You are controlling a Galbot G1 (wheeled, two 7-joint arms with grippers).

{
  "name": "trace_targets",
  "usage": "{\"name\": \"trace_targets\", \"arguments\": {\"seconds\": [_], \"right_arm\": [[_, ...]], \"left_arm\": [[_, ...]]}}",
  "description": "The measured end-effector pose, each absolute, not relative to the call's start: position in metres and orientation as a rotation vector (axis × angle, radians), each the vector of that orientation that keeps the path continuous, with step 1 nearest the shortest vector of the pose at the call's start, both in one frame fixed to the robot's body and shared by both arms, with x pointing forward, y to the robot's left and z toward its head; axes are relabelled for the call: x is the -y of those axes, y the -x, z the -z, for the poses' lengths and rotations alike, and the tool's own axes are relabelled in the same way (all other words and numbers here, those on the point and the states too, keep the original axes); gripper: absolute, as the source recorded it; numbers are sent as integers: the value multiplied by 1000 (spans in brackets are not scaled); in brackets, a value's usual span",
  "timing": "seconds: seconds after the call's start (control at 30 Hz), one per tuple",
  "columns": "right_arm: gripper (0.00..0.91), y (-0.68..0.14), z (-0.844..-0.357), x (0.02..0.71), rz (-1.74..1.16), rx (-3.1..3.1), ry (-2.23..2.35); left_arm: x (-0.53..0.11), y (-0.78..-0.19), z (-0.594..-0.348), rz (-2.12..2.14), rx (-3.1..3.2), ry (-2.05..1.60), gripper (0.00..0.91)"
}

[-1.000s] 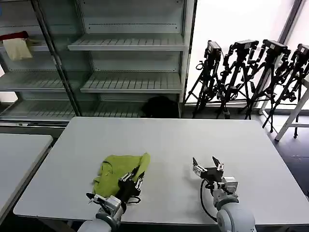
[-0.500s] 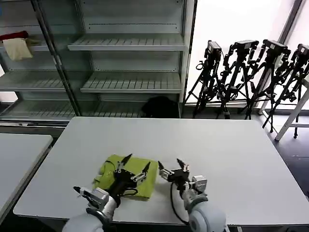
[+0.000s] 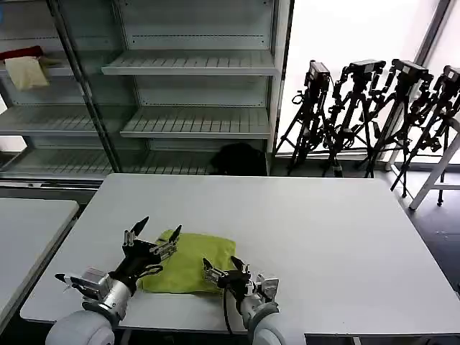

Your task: Fold and organize the clothes.

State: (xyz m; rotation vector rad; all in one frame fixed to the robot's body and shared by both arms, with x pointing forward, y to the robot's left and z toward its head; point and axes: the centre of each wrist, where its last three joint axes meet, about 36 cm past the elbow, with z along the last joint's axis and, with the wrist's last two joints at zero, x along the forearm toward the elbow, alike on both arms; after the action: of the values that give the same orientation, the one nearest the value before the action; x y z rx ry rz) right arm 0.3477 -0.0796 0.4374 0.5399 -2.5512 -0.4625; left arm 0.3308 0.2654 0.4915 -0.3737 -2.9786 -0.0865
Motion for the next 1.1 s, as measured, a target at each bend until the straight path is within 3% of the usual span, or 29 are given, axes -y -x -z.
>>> {"name": "trace_targets", "arguments": {"seconds": [0.1,0.2,0.27,0.3,0.37,1.1], "right_arm": [[907,-346,-436,79,470,2540,-500],[756,-345,-434,78,471,2531,-471],[443,-345,-434,78,476,2527,-456],[222,-344,-434,78,478,2526,-451],[0,-344,-435,78,479,2523,-442],[0,-348,-444,98,486,2560,-354]], "left_arm": [[-271,-331,-490,70,2979,347,907],[-275,-330,-488,57,2979,325,907],[-277,-330,-486,48,2979,312,907],[-279,-329,-485,45,2979,305,907],[-281,-328,-483,39,2979,292,907],[-286,-325,-470,-10,2967,234,907]]}}
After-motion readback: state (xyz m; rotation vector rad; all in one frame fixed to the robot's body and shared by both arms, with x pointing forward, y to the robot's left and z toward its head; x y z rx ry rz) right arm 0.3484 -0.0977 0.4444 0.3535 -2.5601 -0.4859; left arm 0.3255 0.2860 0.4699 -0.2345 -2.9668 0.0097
